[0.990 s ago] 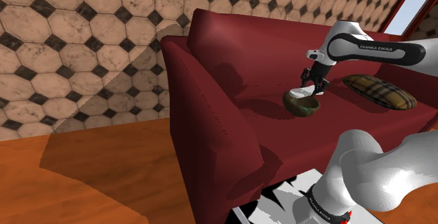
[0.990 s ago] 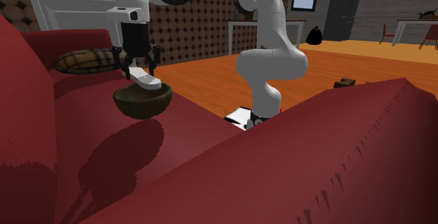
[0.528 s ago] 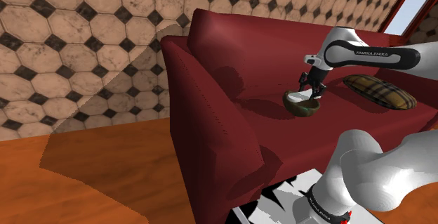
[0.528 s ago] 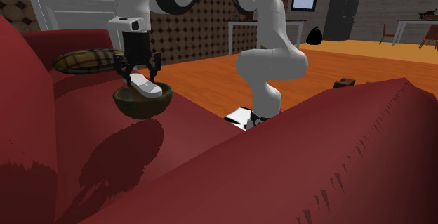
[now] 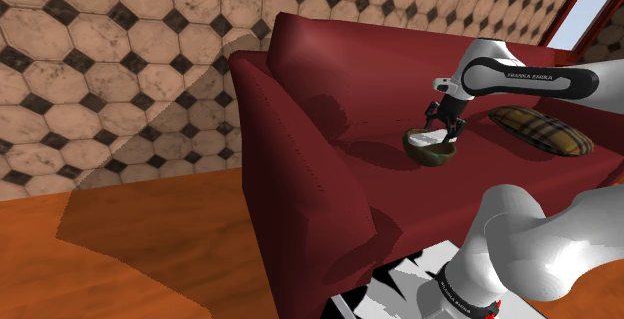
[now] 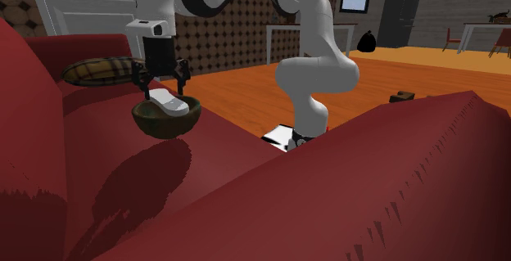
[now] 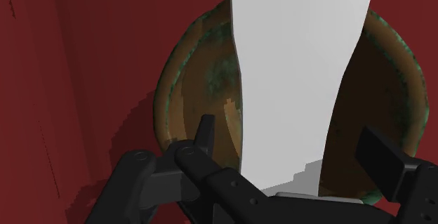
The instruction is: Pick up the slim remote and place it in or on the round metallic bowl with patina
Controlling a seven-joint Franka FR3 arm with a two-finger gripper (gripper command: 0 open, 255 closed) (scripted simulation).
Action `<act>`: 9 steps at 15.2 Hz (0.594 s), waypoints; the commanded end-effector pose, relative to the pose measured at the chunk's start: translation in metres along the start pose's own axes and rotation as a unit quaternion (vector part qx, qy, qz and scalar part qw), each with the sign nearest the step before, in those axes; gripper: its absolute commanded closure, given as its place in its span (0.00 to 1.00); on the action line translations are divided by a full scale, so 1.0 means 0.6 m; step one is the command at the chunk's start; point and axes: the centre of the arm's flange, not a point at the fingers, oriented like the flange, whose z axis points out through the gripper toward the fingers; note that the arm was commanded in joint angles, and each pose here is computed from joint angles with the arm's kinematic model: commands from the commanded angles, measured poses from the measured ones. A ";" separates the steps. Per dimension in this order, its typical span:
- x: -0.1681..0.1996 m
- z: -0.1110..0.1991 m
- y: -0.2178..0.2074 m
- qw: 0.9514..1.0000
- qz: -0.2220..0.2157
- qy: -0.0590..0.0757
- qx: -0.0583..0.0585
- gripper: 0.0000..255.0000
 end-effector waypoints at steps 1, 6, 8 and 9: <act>0.000 0.000 0.000 1.000 0.000 0.000 0.000 0.00; 0.000 -0.083 0.000 1.000 0.000 0.000 0.000 0.00; 0.000 -0.083 0.000 1.000 0.000 0.000 0.000 0.00; 0.000 -0.083 0.000 1.000 0.000 0.000 0.000 0.00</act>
